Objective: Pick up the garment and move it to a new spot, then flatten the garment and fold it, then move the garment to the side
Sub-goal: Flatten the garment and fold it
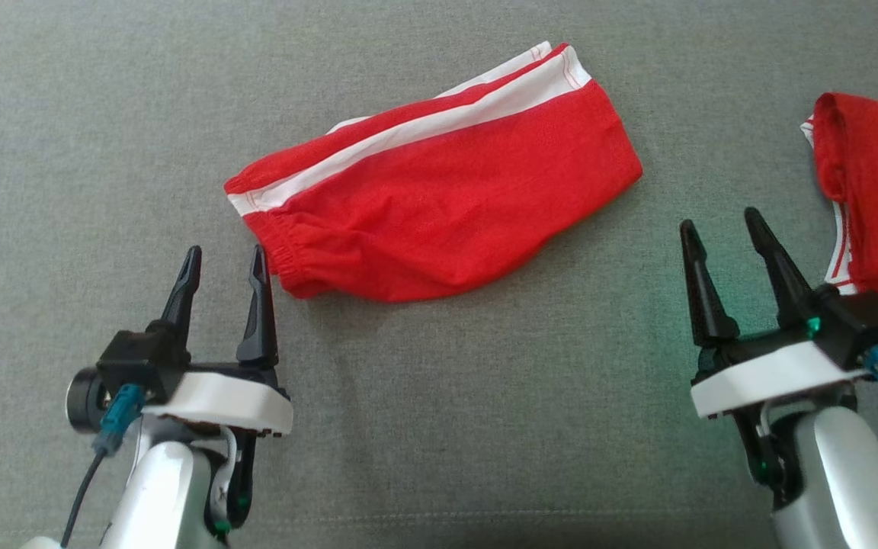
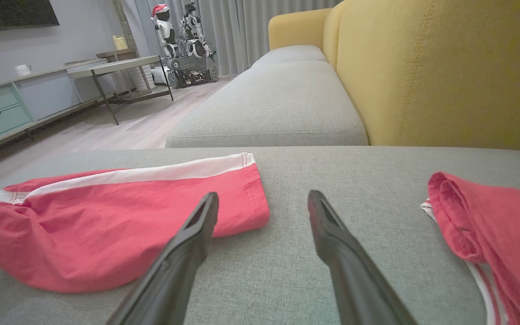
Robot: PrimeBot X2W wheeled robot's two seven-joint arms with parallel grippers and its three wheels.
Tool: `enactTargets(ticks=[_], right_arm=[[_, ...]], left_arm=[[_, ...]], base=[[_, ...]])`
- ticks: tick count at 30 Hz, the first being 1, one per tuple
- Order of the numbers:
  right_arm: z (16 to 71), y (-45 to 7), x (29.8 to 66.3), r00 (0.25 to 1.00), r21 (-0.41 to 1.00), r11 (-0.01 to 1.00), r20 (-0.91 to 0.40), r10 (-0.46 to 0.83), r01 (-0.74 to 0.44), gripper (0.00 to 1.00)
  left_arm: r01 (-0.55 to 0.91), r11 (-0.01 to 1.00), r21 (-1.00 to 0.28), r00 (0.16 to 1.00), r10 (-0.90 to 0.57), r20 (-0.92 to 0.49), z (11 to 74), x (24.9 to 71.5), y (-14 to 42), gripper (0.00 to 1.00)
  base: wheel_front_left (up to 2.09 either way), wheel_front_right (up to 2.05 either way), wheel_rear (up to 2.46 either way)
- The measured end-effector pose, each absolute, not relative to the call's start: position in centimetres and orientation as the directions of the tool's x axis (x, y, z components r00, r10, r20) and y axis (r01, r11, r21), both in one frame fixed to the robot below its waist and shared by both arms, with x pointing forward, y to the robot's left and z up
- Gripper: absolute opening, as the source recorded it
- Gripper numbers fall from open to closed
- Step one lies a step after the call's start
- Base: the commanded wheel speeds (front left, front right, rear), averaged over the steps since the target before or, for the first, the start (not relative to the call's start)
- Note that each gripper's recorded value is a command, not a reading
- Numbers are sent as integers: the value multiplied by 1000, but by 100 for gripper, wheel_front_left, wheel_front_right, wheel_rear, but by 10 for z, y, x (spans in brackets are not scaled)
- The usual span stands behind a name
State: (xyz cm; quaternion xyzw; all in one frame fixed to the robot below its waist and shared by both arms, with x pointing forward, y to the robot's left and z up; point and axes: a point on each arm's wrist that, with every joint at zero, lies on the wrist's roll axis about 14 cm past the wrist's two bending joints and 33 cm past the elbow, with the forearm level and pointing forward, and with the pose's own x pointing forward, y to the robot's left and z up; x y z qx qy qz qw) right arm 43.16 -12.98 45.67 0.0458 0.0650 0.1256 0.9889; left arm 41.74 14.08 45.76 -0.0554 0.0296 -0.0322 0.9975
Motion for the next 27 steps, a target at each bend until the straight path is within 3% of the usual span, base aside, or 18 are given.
enactTargets(ticks=[22,27], right_arm=[[454,-130,432,959,132,965,-143,243,-225,100],[438,-125,454,945,130,959,-183,273,-252,100]], left_arm=[[60,993,-102,995,-67,-70,452,420,142,100],[46,994,-100,997,-52,-56,454,427,148,100]], base=[[0,0,0],[0,0,0]])
